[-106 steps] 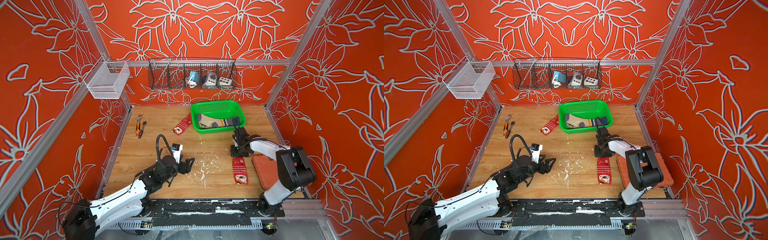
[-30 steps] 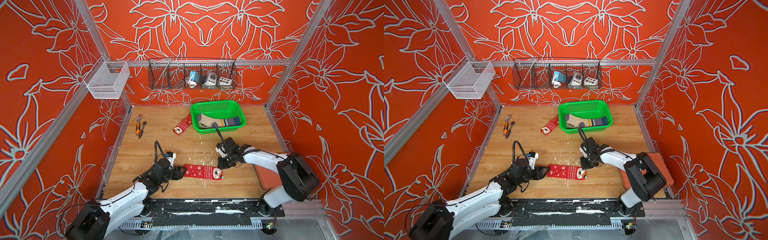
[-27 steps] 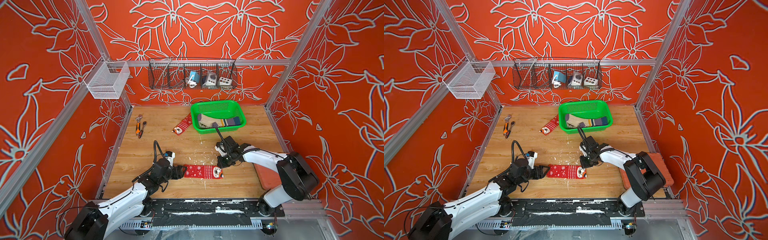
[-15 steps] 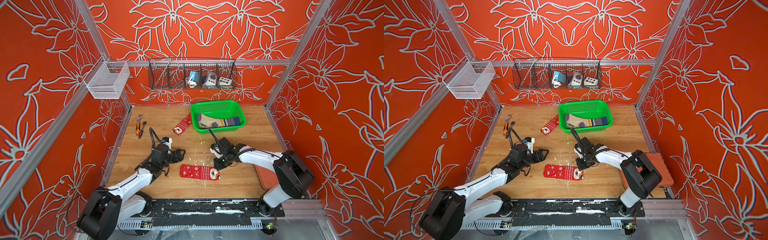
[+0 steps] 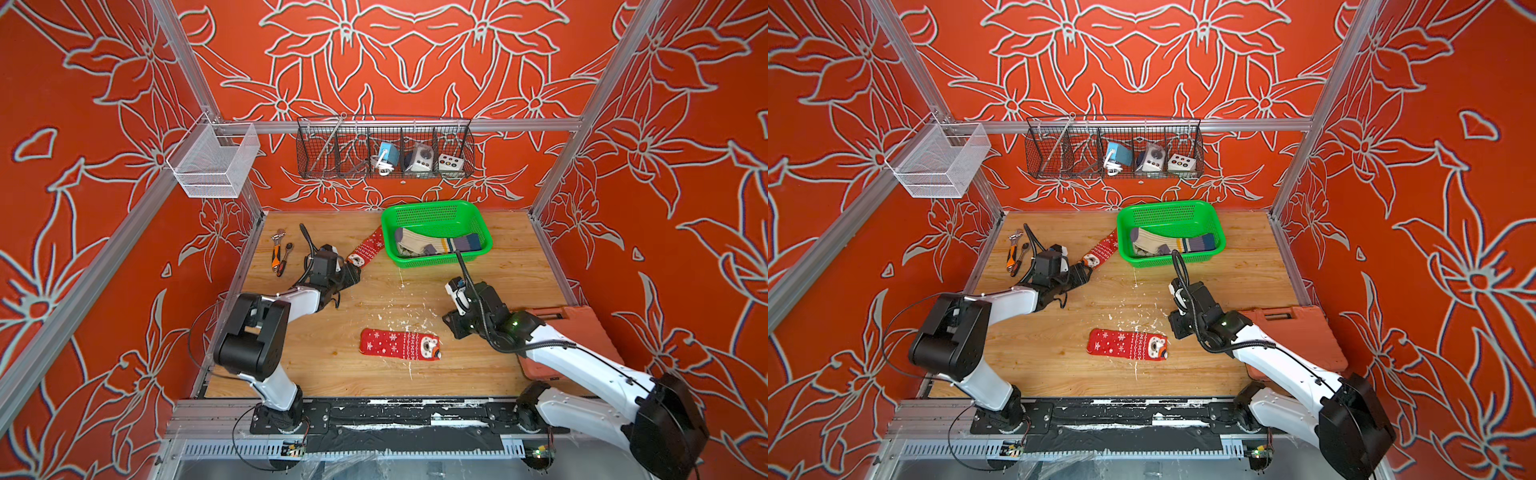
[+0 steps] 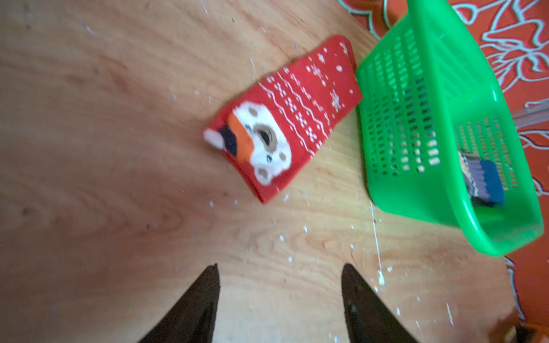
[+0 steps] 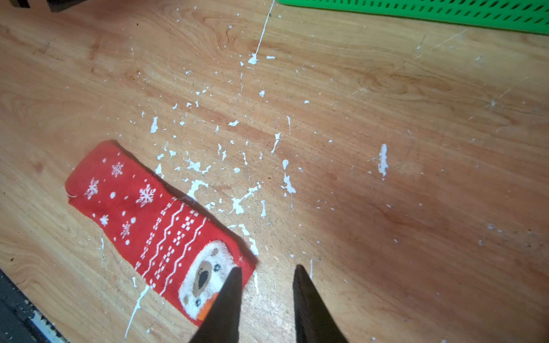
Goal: Place the socks together as a pair
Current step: Move the sock to the center of the board.
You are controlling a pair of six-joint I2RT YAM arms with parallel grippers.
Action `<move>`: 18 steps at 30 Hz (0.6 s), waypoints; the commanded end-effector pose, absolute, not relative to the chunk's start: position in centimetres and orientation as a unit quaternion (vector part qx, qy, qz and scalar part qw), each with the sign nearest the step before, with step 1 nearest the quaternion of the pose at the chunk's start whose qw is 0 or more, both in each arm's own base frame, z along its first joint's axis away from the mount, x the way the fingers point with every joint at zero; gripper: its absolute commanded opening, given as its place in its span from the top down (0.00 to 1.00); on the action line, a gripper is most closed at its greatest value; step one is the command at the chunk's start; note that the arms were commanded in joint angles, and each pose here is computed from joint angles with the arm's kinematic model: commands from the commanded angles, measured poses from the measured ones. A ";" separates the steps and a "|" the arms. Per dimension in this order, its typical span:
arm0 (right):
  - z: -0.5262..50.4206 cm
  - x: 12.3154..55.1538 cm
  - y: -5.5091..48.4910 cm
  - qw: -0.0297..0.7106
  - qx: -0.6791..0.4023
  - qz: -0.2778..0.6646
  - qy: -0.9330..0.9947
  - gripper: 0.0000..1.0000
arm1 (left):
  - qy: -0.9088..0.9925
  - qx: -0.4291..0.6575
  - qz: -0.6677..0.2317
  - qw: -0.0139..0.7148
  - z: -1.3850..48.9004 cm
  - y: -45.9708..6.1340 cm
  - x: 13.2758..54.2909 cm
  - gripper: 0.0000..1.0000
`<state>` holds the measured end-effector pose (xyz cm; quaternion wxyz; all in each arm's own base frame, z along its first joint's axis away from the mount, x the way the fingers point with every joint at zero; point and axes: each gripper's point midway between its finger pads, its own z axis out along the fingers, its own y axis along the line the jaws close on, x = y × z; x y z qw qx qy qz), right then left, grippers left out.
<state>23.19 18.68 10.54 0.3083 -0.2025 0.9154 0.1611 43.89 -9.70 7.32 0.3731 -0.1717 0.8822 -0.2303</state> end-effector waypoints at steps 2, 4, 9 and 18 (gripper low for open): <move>10.4 23.8 17.8 0.323 -0.185 0.143 0.917 0.68 | 0.890 -0.175 -0.206 0.368 6.8 -8.5 46.9 0.45; 10.3 23.9 17.9 0.320 -0.186 0.142 0.918 0.69 | 0.896 -0.178 -0.188 0.361 5.9 -8.1 47.6 0.46; 10.1 23.9 18.0 0.317 -0.187 0.144 0.919 0.69 | 0.904 -0.186 -0.132 0.362 4.7 -6.4 48.6 0.46; 10.1 23.8 18.2 0.315 -0.190 0.147 0.918 0.69 | 0.914 -0.176 -0.125 0.344 2.7 -6.7 50.0 0.62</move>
